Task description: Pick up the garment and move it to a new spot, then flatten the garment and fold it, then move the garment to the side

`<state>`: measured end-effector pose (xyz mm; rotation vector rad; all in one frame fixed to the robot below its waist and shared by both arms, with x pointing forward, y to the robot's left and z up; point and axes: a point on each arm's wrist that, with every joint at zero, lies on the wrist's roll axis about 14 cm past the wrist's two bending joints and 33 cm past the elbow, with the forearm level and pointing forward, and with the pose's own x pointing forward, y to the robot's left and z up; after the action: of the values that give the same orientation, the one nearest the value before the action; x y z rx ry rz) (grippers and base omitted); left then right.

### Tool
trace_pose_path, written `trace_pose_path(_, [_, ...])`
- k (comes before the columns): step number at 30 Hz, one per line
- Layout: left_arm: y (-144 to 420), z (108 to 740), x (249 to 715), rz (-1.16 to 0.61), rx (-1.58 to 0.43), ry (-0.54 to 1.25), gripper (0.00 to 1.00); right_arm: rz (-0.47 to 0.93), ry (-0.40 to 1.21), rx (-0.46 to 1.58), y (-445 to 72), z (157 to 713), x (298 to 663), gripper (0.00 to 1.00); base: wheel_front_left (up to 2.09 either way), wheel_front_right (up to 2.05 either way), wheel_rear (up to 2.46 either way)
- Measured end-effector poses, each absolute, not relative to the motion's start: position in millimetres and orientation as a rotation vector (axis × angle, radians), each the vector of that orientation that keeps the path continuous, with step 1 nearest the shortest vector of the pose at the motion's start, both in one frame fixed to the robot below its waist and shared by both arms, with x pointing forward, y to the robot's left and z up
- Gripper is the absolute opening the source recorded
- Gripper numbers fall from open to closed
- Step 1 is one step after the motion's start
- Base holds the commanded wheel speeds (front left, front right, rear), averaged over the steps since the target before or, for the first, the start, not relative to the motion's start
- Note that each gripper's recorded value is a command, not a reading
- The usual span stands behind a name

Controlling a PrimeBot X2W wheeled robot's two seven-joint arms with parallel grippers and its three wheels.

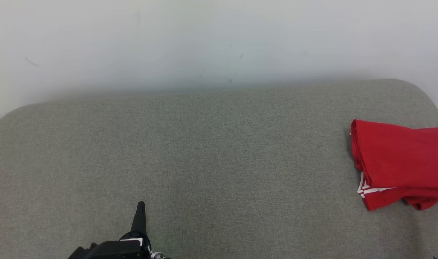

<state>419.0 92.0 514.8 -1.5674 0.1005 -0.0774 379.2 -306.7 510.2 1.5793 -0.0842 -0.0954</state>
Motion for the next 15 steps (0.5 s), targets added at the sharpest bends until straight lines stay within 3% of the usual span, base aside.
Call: trace_pose_path(15, [92.0,514.9,419.0,-0.078,-1.567,0.100,0.00,-0.096,-0.086,1.580,-306.7,510.3,379.4,0.00,0.00,0.00,0.00])
